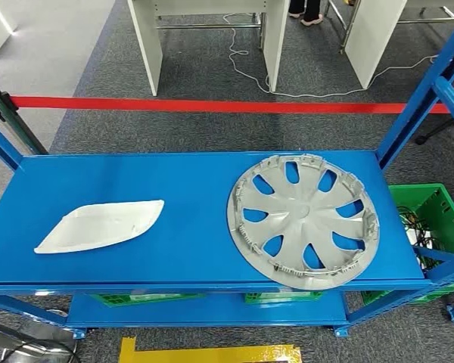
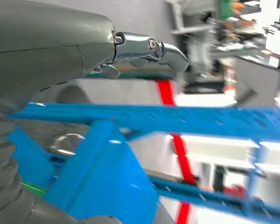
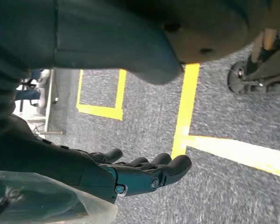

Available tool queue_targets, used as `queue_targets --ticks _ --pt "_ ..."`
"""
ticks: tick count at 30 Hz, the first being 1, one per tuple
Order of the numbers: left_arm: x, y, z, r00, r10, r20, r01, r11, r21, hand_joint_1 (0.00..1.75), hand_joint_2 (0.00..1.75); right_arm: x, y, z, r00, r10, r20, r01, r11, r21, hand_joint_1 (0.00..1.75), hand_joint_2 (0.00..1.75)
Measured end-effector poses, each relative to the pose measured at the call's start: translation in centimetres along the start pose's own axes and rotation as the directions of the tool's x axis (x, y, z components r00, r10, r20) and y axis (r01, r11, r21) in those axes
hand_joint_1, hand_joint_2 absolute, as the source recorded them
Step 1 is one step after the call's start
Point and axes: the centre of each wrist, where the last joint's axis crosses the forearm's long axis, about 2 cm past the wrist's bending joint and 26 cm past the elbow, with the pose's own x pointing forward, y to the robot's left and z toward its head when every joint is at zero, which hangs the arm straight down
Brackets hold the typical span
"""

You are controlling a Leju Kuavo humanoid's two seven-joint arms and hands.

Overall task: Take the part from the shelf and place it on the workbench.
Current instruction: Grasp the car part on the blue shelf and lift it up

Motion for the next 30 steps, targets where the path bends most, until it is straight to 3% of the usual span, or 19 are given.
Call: queue_targets --ticks 10,17,21,30 --pt "2.8 -3.6 -1.0 0.981 -0.03 0.19 0.054 0.992 -0.118 0.0 1.75 0.7 0.2 0.1 0.998 0.063 -0.006 -0.062 0.997 0.045 0.0 0.0" --pt "3.4 -7.0 -2.4 0.954 0.012 0.299 0.086 0.947 -0.311 0.0 1.75 1.0 0.4 0.2 0.989 0.148 0.014 -0.149 0.987 0.067 0.0 0.0" --pt "3.8 -8.9 -3.3 0.935 0.035 0.353 0.126 0.898 -0.422 0.0 1.75 1.2 0.5 0.2 0.98 0.197 0.028 -0.198 0.977 0.073 0.0 1.75" --pt "4.0 -13.6 -4.6 0.907 0.081 0.414 0.23 0.729 -0.645 0.0 1.75 2.4 -0.3 0.1 0.963 0.265 0.05 -0.267 0.962 0.053 0.0 1.75"
